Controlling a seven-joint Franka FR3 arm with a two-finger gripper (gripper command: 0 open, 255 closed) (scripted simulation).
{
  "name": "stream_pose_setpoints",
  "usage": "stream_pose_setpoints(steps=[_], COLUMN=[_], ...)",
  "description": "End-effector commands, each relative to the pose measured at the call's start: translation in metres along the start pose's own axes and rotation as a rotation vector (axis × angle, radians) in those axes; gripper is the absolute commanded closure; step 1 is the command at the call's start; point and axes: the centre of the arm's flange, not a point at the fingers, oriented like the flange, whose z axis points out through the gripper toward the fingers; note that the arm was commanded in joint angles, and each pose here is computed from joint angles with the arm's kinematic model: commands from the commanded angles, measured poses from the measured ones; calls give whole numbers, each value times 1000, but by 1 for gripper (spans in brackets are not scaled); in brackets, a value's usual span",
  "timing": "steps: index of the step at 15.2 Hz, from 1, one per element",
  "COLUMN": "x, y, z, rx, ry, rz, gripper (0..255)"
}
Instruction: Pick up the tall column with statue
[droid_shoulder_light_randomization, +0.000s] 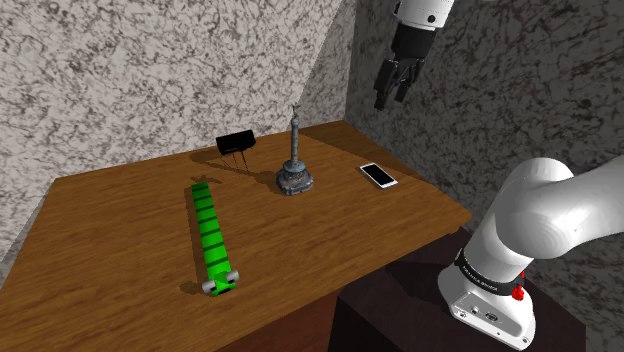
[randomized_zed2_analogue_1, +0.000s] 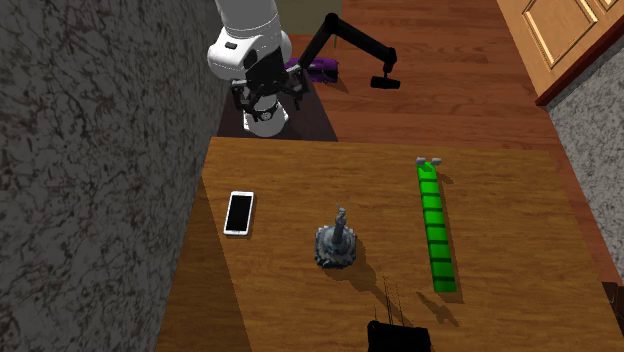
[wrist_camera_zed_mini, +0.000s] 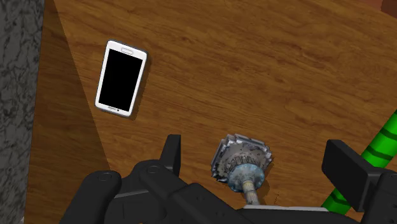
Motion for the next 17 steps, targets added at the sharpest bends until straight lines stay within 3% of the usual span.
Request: stream_pose_setpoints(steps=[1,17], x=[0,196], y=[0,-48], z=[0,56], rx=[0,58], ry=[0,-1], rz=[0,-151], gripper=[0,0])
